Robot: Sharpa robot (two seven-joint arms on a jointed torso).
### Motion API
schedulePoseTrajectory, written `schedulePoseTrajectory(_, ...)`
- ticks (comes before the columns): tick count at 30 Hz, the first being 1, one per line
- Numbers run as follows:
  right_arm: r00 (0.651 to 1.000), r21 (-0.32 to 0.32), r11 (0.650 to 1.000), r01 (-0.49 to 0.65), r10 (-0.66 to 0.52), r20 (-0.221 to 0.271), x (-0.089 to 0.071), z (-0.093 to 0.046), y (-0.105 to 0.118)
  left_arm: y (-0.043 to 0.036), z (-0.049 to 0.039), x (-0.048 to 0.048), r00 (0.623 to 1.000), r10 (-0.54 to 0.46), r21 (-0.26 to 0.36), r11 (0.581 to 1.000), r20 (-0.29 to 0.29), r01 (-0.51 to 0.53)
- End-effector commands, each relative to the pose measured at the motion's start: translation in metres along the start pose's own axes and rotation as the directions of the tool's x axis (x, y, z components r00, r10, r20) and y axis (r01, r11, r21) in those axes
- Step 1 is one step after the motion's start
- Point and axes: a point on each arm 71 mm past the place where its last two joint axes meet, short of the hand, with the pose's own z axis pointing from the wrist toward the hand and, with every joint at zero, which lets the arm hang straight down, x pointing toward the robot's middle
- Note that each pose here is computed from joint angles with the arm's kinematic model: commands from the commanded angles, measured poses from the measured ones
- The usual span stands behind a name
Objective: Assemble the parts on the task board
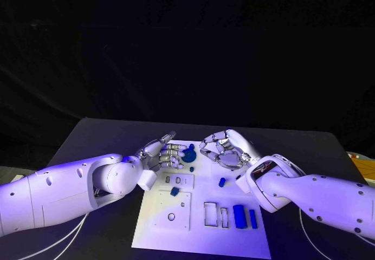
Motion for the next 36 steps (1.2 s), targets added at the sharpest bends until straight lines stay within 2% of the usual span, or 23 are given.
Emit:
schedulePoseTrajectory(1,0.999,0.006,1.000,0.022,-0.022,-0.037,0.003,0.000,0.000,-0.0020,0.0000,0.0003,0.999,-0.037,0.023,0.999,0.018,0.036)
schedulePoseTrajectory(10,0.998,0.003,0.999,0.034,-0.034,-0.050,0.004,0.000,0.001,-0.0047,-0.0007,-0.0033,0.998,-0.044,0.058,0.997,0.045,0.041)
schedulePoseTrajectory(15,0.994,-0.005,0.998,0.059,-0.059,-0.090,0.008,-0.001,0.002,-0.0066,-0.0021,-0.0052,0.998,-0.046,0.080,0.996,0.049,0.042)
schedulePoseTrajectory(22,0.975,-0.012,0.993,0.120,-0.120,-0.188,0.016,-0.002,0.004,-0.0135,-0.0061,-0.0120,0.997,-0.048,0.117,0.992,0.060,0.041)
schedulePoseTrajectory(27,0.941,-0.021,0.985,0.173,-0.171,-0.291,0.025,-0.004,0.006,-0.0222,-0.0111,-0.0214,0.995,-0.047,0.149,0.988,0.083,0.035)
schedulePoseTrajectory(29,0.917,-0.033,0.979,0.202,-0.201,-0.344,0.030,-0.004,0.008,-0.0270,-0.0135,-0.0263,0.994,-0.046,0.164,0.986,0.096,0.029)
schedulePoseTrajectory(32,0.872,-0.067,0.965,0.252,-0.257,-0.416,0.036,-0.002,0.012,-0.0340,-0.0169,-0.0327,0.993,-0.042,0.184,0.983,0.112,0.021)
schedulePoseTrajectory(34,0.826,-0.109,0.947,0.301,-0.316,-0.467,0.041,0.003,0.017,-0.0402,-0.0197,-0.0368,0.992,-0.039,0.200,0.980,0.124,0.014)
schedulePoseTrajectory(36,0.794,-0.142,0.932,0.333,-0.358,-0.492,0.046,0.006,0.020,-0.0441,-0.0211,-0.0386,0.991,-0.037,0.209,0.978,0.129,0.009)
